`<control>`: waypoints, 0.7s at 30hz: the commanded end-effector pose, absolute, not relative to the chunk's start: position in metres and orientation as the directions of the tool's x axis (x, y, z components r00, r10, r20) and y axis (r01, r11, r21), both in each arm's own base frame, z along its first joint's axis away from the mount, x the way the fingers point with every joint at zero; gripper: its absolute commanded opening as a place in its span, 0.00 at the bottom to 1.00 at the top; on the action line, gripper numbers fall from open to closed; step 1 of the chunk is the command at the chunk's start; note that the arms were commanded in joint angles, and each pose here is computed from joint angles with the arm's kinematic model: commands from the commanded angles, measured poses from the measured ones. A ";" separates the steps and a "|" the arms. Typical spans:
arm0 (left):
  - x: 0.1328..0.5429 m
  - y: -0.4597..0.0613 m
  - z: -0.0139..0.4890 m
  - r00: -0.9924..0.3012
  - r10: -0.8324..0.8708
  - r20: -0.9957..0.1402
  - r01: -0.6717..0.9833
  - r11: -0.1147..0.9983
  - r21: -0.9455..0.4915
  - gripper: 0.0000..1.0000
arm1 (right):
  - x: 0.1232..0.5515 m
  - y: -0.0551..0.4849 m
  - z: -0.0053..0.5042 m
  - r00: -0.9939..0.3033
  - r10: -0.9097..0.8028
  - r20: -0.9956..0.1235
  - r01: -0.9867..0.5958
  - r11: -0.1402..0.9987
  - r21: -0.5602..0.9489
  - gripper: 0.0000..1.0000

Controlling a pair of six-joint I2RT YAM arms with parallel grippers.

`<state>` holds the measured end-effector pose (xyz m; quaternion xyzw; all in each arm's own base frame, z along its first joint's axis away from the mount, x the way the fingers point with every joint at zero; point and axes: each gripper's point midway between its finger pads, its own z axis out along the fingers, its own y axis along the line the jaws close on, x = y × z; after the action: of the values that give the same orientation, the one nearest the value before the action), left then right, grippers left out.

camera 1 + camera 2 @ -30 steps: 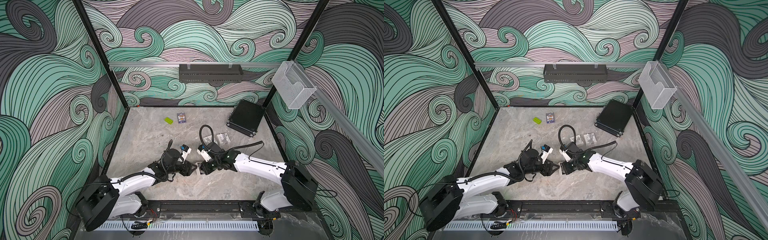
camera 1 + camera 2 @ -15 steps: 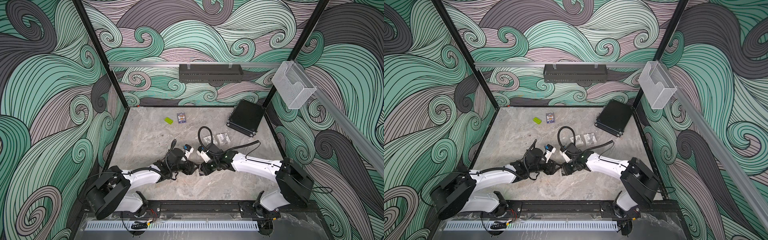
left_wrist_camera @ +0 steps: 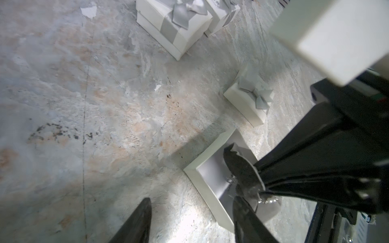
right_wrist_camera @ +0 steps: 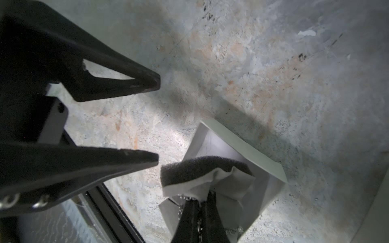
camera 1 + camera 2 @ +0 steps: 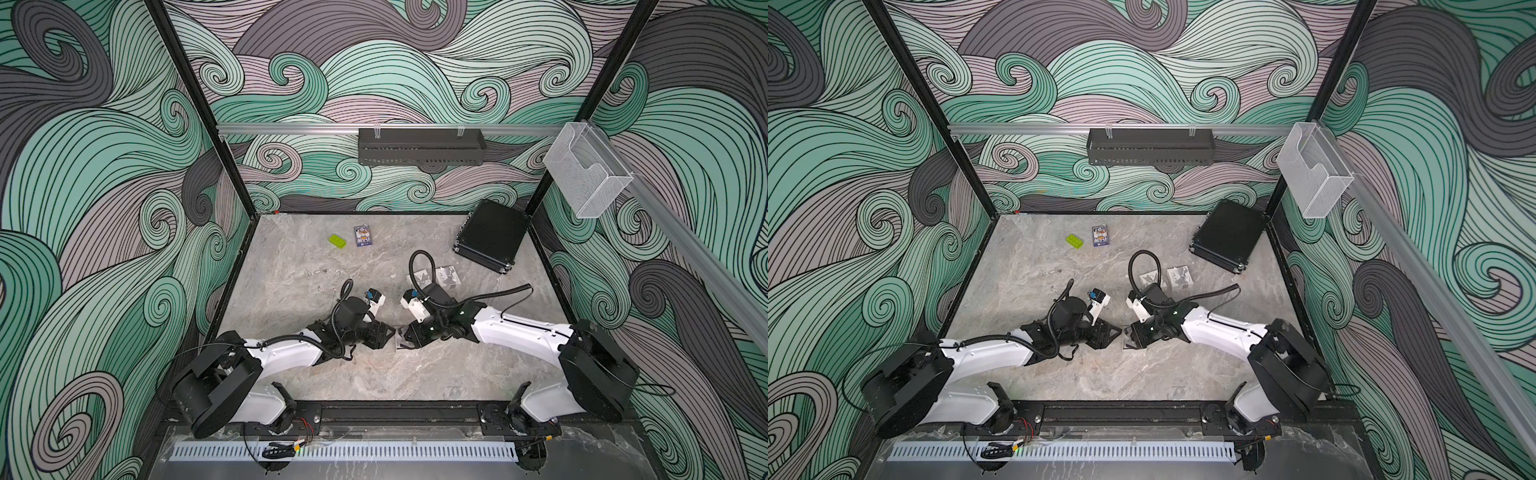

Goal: Take the necklace out of the lift-off lid jewelry box
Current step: Take out the inner lining from the jewelry box.

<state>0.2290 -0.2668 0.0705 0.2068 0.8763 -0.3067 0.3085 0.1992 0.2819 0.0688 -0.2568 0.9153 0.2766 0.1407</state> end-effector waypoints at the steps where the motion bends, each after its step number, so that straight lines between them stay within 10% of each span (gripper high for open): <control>1: 0.231 -0.265 0.089 -0.697 0.159 -0.699 0.561 0.729 -0.393 0.60 | 0.202 0.287 0.097 -0.824 -0.342 -0.452 -0.554 0.655 0.514 0.07; 21: 0.191 -0.285 0.165 -0.558 0.136 -0.819 0.768 0.460 -0.447 0.60 | 0.195 0.282 0.210 -0.774 -0.214 -0.596 -0.618 0.461 0.637 0.11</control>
<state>0.1993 -0.2784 0.1486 0.2714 0.7971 -0.4042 0.3572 0.1982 0.2815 0.1891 -0.2483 0.8382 0.4345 0.2166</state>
